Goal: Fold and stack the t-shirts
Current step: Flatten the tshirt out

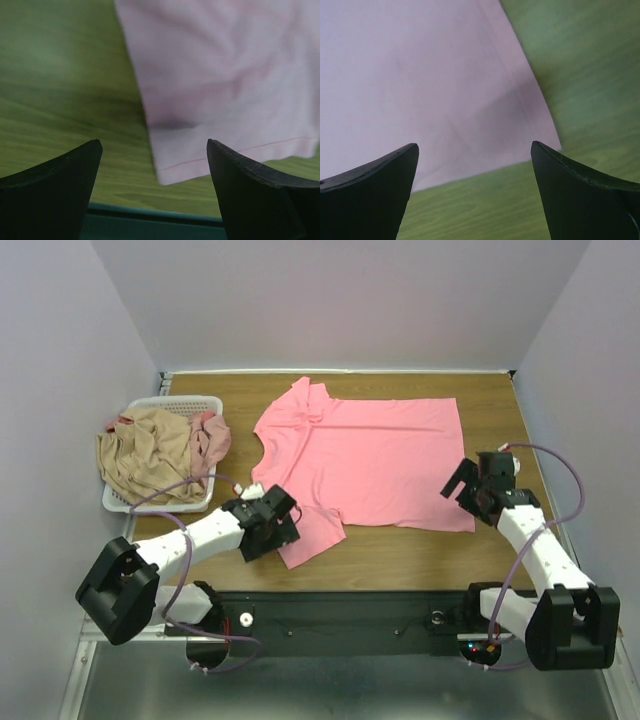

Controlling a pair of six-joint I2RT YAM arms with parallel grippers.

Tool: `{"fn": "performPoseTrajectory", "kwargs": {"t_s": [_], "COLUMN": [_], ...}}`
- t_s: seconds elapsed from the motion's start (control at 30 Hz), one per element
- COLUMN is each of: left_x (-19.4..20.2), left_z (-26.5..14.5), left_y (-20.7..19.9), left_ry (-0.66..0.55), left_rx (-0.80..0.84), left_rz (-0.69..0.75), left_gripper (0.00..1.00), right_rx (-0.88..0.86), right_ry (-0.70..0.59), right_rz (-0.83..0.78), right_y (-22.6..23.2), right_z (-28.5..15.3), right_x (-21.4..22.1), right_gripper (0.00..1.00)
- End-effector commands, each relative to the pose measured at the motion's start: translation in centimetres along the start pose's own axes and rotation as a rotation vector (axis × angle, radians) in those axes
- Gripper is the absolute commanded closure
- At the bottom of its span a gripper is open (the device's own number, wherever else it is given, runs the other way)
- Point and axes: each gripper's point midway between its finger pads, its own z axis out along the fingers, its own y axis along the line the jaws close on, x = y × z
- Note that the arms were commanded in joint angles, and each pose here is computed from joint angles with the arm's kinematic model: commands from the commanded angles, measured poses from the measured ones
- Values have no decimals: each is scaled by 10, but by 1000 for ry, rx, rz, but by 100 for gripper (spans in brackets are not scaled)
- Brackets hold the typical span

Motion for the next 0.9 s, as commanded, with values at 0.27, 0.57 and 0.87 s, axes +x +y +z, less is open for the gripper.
{"fn": "performPoseTrajectory", "kwargs": {"t_s": [0.27,0.57,0.87], "left_x": [78,82,79], "left_z": [8,25,26], "left_y": [1,2,-6], "left_ry": [190,192,181], "left_rx": [109,50,79], "left_rz": [-118,-83,-40], "left_gripper": [5,77,100], "right_rx": [140,228,358], "right_ry": [-21,1,-21], "right_rz": [212,240,276], "right_y": [-39,-59,-82], "right_z": [-3,5,16], "right_x": [30,49,56], "right_gripper": [0,2,21]}}
